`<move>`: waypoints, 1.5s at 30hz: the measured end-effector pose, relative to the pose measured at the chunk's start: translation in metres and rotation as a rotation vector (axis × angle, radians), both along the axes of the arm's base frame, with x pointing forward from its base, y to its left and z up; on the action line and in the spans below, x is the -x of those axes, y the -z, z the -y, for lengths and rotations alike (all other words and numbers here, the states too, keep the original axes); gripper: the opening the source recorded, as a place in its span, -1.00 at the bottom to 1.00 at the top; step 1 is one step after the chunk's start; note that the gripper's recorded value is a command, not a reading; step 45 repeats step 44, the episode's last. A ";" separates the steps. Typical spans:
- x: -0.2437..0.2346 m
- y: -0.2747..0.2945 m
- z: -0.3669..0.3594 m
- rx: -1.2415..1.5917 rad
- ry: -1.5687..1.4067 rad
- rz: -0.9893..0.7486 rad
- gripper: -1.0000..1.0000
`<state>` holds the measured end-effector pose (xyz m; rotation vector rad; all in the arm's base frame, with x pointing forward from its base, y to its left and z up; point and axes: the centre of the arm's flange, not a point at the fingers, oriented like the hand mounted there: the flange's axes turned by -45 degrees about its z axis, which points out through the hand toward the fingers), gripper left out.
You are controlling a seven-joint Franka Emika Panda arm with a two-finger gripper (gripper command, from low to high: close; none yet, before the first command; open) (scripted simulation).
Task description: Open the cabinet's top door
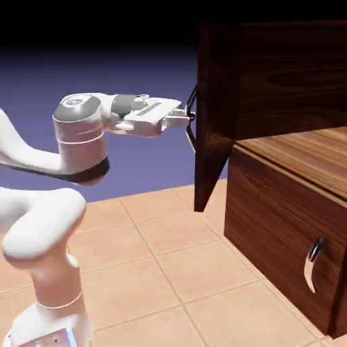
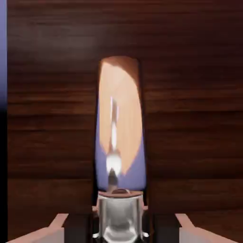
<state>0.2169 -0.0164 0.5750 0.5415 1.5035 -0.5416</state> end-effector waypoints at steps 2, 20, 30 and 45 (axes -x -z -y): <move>0.006 0.000 -0.010 -0.001 0.024 0.001 -1.00; 0.061 0.000 -0.141 0.001 0.321 0.001 -1.00; 0.077 0.000 -0.255 0.001 0.560 0.001 -1.00; 0.061 0.000 -0.385 0.001 0.831 0.001 -1.00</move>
